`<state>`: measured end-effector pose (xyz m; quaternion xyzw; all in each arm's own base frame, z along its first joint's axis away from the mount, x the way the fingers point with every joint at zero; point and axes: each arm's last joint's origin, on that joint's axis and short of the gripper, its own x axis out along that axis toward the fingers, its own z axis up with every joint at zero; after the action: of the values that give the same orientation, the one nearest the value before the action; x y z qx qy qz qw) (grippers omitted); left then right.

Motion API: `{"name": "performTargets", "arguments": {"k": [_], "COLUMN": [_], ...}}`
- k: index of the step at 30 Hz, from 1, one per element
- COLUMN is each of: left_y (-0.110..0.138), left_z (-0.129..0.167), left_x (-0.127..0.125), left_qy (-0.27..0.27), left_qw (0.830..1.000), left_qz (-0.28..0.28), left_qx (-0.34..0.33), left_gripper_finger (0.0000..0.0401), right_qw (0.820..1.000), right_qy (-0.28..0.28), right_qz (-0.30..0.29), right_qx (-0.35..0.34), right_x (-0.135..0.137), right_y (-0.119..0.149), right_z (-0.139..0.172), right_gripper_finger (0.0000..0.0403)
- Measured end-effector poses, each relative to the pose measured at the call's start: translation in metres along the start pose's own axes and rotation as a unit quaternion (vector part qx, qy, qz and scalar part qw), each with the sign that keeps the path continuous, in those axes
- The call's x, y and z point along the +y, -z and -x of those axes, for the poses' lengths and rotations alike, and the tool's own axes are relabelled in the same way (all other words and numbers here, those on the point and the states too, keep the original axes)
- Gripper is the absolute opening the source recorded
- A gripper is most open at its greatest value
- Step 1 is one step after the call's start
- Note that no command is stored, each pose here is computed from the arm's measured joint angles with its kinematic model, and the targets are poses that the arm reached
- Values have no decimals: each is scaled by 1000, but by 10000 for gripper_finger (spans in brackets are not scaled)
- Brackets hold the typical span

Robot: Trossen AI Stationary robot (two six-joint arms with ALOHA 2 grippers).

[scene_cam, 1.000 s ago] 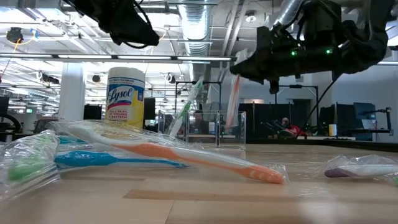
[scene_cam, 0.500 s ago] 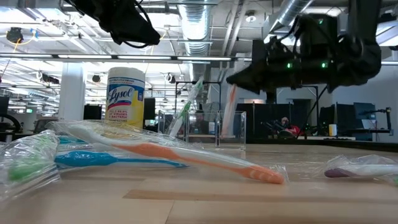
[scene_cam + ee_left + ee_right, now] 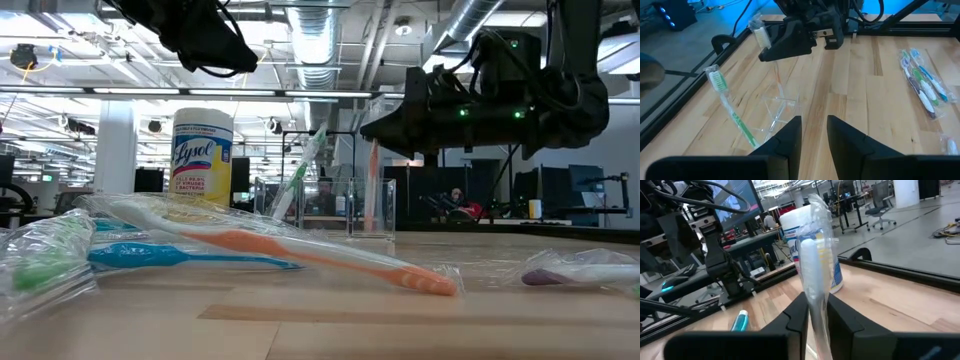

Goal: Pick & Place toothbrushing station
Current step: Put the left orange toothbrush into the transparent organizer

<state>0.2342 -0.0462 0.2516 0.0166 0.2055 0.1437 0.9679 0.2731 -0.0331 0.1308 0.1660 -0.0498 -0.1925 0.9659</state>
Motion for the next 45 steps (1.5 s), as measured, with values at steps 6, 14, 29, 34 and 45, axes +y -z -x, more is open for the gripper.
{"name": "performTargets", "arguments": {"k": [6, 14, 29, 34, 45], "left_y": [0, 0, 0, 0, 0], "left_z": [0, 0, 0, 0, 0], "left_x": [0, 0, 0, 0, 0], "left_qy": [0, 0, 0, 0, 0], "left_qw": [1000, 1000, 1000, 1000, 1000], "left_qz": [0, 0, 0, -1, -1], "left_qx": [0, 0, 1, 1, 1], "left_gripper_finger": [86, 86, 86, 86, 86], "right_qw": [1000, 1000, 997, 996, 992], "right_qy": [7, 6, 30, 40, 65], "right_qz": [4, 29, 69, 74, 105], "right_qx": [-1, 0, 5, 3, 20], "right_x": [-3, -3, -12, -14, -18], "right_y": [-1, -1, -9, -21, -49], "right_z": [-1, -1, -2, -1, 7], "right_gripper_finger": [49, 76, 155, 165, 169]}}
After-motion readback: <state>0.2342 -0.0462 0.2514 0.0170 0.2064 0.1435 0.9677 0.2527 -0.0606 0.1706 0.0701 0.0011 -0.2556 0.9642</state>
